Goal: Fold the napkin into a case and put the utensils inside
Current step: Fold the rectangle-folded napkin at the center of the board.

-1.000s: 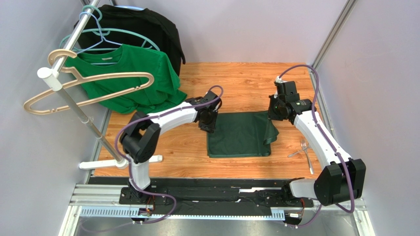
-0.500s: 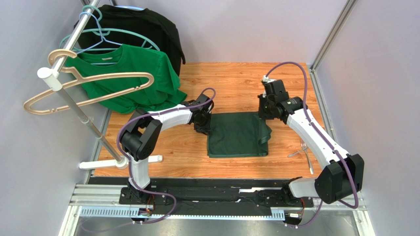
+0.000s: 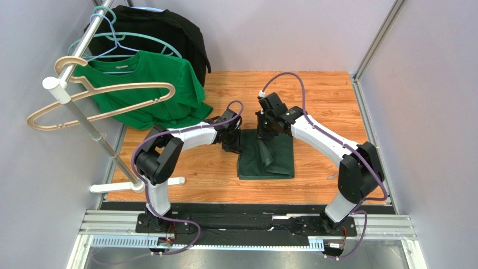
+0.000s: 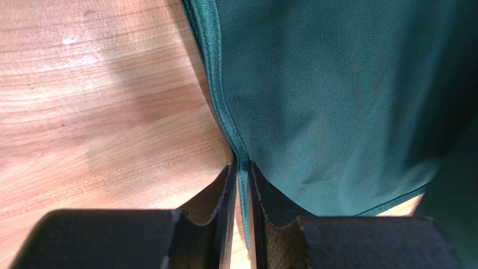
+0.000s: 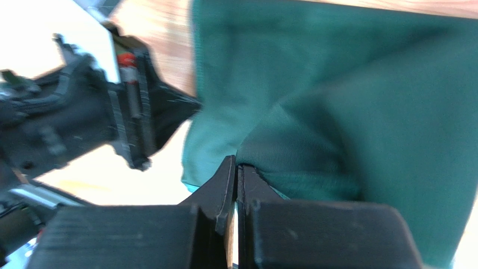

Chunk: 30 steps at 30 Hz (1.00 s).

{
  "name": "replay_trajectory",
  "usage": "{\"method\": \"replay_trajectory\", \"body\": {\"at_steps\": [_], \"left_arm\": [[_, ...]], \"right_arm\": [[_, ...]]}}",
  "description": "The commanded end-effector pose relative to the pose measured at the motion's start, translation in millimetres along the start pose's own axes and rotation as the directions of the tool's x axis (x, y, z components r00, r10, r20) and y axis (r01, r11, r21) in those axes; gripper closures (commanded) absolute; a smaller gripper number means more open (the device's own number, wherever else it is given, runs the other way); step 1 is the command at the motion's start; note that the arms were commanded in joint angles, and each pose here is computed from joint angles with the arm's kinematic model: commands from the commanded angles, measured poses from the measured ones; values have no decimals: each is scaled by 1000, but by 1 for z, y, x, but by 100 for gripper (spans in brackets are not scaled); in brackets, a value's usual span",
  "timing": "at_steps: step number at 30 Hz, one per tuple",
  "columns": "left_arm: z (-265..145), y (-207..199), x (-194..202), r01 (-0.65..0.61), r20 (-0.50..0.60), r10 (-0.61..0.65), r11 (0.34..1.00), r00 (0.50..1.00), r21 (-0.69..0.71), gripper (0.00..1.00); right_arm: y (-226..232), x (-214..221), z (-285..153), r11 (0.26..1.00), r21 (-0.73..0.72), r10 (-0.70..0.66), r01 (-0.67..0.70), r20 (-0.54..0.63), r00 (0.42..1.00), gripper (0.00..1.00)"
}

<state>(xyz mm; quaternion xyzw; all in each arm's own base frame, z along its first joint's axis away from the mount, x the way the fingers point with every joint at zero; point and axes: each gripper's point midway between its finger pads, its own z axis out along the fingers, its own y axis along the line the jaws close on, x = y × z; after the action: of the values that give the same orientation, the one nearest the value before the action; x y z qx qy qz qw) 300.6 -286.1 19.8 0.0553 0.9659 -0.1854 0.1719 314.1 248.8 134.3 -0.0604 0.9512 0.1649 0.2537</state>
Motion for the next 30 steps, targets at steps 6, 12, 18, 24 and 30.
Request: {"method": "replay_trajectory", "body": {"at_steps": [6,12,18,24,30], "left_arm": [[3,17,19,18,-21,-19,998,1000,-56,79],[0,17,20,18,-18,-19,998,1000,-52,79],[-5,16,17,11,-7,-12,999,1000,-53,79],[-8,17,17,9,-1,-9,998,1000,-59,79],[-7,17,17,11,-3,-11,998,1000,-58,79]], "right_arm": [[44,-24,25,990,-136,39,-34,31,999,100],[40,-11,41,991,-128,28,-28,-5,1000,100],[45,3,48,987,-160,-13,4,-56,998,100],[36,24,43,991,-130,-51,39,-90,995,100],[22,36,34,991,-107,-95,85,-97,991,100]]}}
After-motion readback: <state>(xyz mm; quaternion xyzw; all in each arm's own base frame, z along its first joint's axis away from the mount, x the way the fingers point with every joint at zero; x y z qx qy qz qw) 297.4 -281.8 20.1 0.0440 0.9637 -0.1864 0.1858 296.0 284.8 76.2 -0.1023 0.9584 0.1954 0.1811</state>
